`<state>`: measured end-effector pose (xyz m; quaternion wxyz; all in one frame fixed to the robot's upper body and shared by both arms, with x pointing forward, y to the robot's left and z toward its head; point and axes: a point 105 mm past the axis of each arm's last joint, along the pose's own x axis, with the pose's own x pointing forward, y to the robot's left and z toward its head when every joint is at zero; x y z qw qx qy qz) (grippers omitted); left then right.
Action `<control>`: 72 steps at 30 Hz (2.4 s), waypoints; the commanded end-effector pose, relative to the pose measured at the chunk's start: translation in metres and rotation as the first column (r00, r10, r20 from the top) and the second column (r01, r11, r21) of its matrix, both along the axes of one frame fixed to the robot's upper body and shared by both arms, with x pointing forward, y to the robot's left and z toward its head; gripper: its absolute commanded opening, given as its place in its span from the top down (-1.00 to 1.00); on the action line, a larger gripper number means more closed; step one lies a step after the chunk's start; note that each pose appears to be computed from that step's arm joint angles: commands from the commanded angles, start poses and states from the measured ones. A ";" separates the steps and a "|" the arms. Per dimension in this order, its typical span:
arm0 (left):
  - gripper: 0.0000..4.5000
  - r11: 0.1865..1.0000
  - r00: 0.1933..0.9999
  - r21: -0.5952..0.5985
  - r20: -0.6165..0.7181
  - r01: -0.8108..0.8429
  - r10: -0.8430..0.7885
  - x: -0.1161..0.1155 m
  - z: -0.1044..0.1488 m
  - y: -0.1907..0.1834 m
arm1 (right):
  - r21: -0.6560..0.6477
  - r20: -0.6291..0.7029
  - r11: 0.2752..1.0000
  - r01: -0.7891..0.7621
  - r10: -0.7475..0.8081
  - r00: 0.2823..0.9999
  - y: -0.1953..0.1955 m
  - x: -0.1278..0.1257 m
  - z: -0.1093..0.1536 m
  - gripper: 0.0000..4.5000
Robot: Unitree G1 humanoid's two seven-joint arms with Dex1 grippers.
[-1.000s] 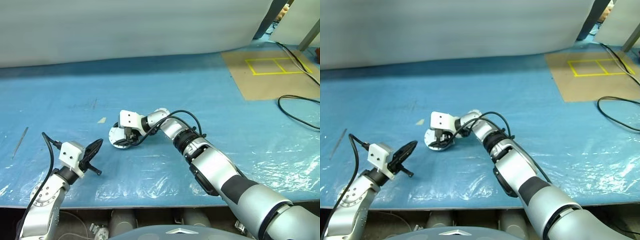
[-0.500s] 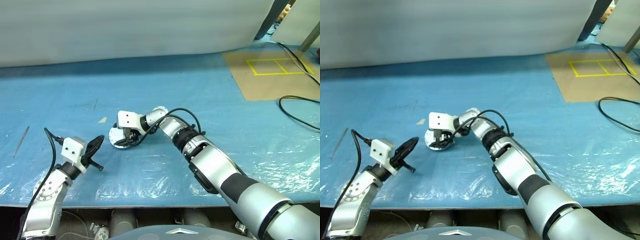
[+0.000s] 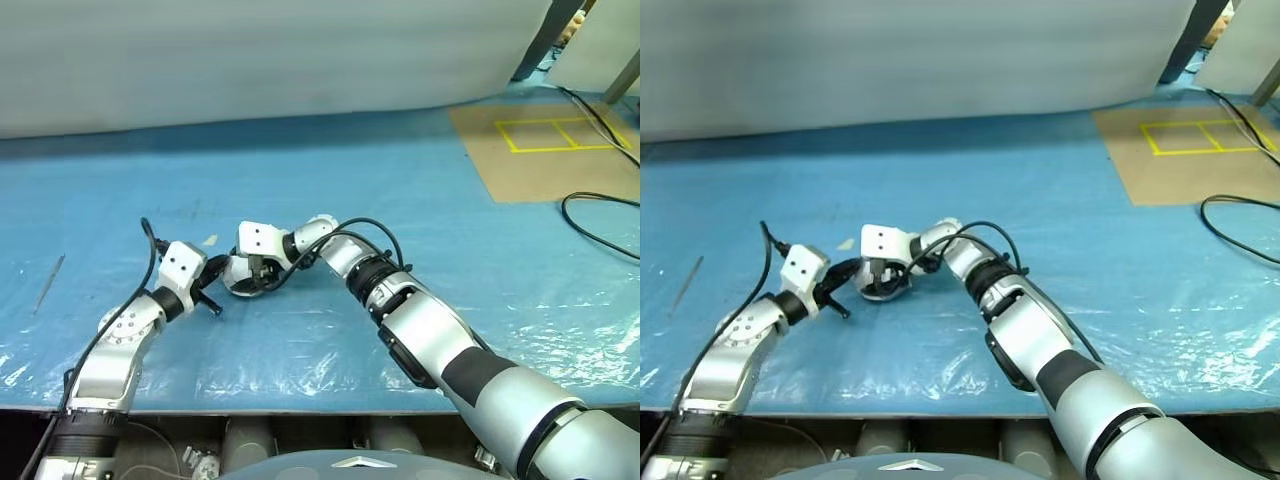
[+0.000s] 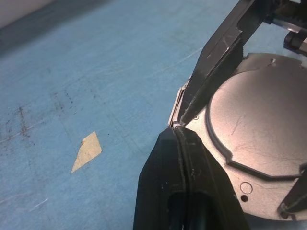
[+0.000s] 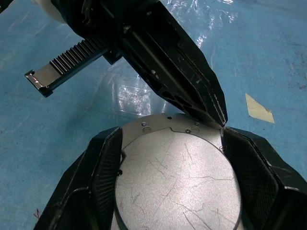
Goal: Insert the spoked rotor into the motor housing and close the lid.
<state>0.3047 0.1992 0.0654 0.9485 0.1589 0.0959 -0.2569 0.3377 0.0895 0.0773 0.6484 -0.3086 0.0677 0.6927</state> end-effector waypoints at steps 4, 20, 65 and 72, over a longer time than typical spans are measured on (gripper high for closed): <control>1.00 0.997 0.965 0.070 -0.260 -0.014 0.032 -0.020 -0.052 0.006 | -0.106 -0.056 0.994 0.021 -0.027 0.998 -0.016 -0.003 -0.027 -0.34; 1.00 0.980 0.991 -0.148 0.004 -0.130 0.132 -0.008 0.004 0.019 | 0.020 -0.137 0.998 0.067 -0.064 0.989 -0.010 -0.001 -0.015 -0.34; 1.00 0.961 0.973 -0.206 0.099 -0.184 0.207 -0.074 0.013 0.029 | -0.261 -0.095 0.964 0.048 -0.076 0.993 -0.041 -0.002 -0.054 -0.34; 1.00 0.964 0.976 -0.207 0.104 -0.168 0.192 -0.069 0.014 0.025 | -0.153 -0.110 0.975 0.159 -0.176 0.978 -0.030 0.006 -0.045 -0.34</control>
